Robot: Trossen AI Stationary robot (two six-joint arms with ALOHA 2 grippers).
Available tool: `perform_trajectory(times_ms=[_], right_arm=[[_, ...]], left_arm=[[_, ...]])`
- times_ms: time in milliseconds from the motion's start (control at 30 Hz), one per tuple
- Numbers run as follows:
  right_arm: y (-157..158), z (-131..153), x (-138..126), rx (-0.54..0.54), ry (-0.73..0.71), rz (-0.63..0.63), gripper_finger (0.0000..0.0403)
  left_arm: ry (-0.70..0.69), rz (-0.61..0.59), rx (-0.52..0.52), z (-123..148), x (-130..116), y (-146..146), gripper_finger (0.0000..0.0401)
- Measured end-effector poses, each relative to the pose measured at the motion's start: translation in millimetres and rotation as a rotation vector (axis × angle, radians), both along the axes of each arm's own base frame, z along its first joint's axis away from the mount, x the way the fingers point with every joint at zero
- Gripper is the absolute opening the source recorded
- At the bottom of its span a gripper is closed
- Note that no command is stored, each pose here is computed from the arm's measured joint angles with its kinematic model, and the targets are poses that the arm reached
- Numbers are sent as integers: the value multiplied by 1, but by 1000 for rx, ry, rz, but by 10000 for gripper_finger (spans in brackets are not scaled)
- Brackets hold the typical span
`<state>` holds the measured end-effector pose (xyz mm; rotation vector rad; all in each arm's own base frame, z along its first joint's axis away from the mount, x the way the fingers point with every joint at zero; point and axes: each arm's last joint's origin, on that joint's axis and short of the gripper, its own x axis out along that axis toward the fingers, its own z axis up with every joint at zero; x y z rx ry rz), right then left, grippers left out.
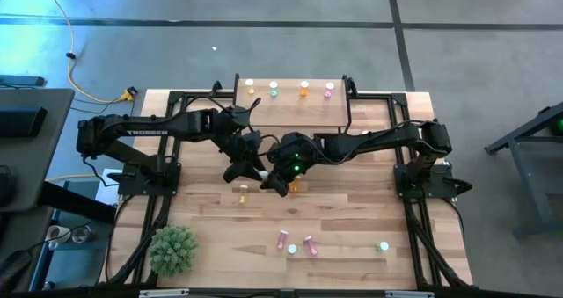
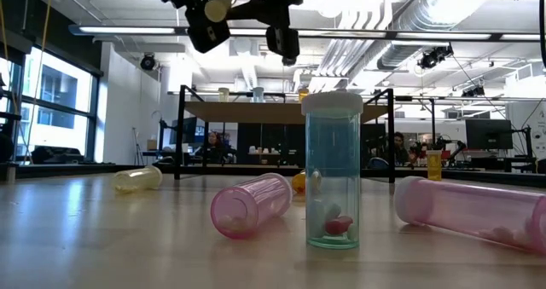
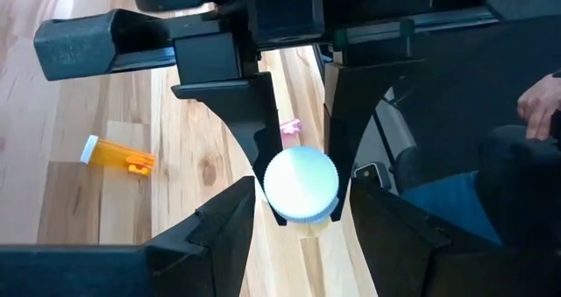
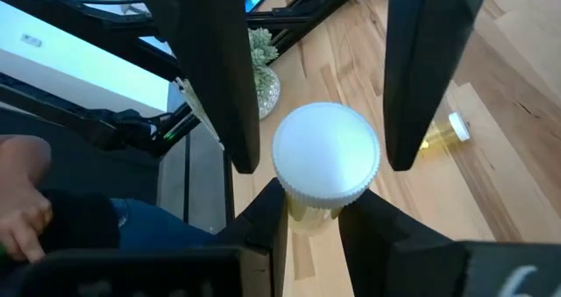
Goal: Pick and place medicine bottles onto shelf by color
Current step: Put the right yellow pill bottle on the shelf aligned with the other yellow pill bottle
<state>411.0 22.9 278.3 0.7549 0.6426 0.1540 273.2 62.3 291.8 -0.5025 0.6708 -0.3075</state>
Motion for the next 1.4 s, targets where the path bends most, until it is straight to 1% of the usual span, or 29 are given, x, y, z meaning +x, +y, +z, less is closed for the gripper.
perform_trajectory(times_ms=[300,733,833,1067,1167,1400], right_arm=[[0,0,0,-9,-1,-15,68],[0,0,0,-9,-2,-15,68],[0,0,0,-9,-2,-15,68],[-1,0,0,-24,-5,-19,70],[-1,0,0,-38,-9,-20,91],[-2,-1,0,-39,-5,-28,170]], left_arm=[[-11,-2,3,1,1,0,173],[-16,-4,13,1,1,0,101],[-18,-7,17,1,1,0,99],[-17,-6,15,1,1,0,110],[-21,-10,20,1,1,0,105],[-16,-11,13,1,0,0,104]])
